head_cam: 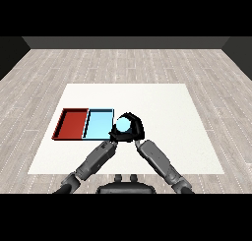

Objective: Pick the blue can and put it in the blue box

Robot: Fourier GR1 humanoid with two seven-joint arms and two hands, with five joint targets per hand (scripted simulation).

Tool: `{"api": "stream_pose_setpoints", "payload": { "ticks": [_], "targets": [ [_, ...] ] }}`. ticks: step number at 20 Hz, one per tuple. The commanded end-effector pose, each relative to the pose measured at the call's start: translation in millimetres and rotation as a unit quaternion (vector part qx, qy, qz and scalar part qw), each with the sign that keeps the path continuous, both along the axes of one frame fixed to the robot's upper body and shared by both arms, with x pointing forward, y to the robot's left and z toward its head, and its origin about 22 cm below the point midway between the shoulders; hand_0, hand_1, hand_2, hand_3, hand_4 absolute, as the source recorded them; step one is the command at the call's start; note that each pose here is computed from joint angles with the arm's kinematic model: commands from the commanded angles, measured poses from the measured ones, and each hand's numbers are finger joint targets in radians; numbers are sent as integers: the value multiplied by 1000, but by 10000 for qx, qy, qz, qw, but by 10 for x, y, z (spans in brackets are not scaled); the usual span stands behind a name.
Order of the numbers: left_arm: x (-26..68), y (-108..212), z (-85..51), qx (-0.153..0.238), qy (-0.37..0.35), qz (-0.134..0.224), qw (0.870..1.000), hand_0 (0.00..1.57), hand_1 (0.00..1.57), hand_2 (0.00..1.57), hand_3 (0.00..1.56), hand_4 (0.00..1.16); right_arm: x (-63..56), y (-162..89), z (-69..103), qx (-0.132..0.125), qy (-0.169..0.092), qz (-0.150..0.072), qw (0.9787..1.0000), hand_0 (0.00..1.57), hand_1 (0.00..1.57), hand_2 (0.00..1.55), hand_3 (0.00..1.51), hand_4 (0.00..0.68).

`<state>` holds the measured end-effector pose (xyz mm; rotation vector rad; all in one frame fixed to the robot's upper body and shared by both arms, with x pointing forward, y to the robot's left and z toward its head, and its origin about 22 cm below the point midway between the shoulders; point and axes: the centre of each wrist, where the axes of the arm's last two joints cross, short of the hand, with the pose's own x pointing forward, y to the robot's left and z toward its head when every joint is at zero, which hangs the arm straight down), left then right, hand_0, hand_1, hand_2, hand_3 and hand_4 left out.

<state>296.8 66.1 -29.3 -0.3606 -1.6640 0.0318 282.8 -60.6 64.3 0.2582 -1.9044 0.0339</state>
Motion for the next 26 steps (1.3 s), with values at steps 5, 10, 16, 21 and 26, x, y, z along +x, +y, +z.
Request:
{"api": "stream_pose_setpoints", "payload": {
  "ticks": [5,10,16,21,26],
  "targets": [
    [-43,4,-120,-165,-478,167,9986,1571,1571,1571,1537,1056,22,-36,34,355,172,391,9985,1163,1163,1243,1097,397],
    [28,-28,-43,-99,-577,232,9980,1571,1571,1571,1535,1122,31,-108,-2,-336,157,408,9985,0,0,0,0,0],
    [75,-18,-108,23,-633,302,9975,1571,1571,1571,1520,1133,-62,-128,-60,-293,76,294,9991,0,0,0,0,0],
    [103,73,-87,192,-585,523,9967,1571,1571,1571,1526,1142,148,-333,48,37,-16,162,9999,0,0,0,0,0],
    [189,206,-103,473,-577,752,9944,1571,1571,1571,1533,1152,-107,-690,31,647,-343,-166,9972,0,0,0,0,0]
  ]
}}
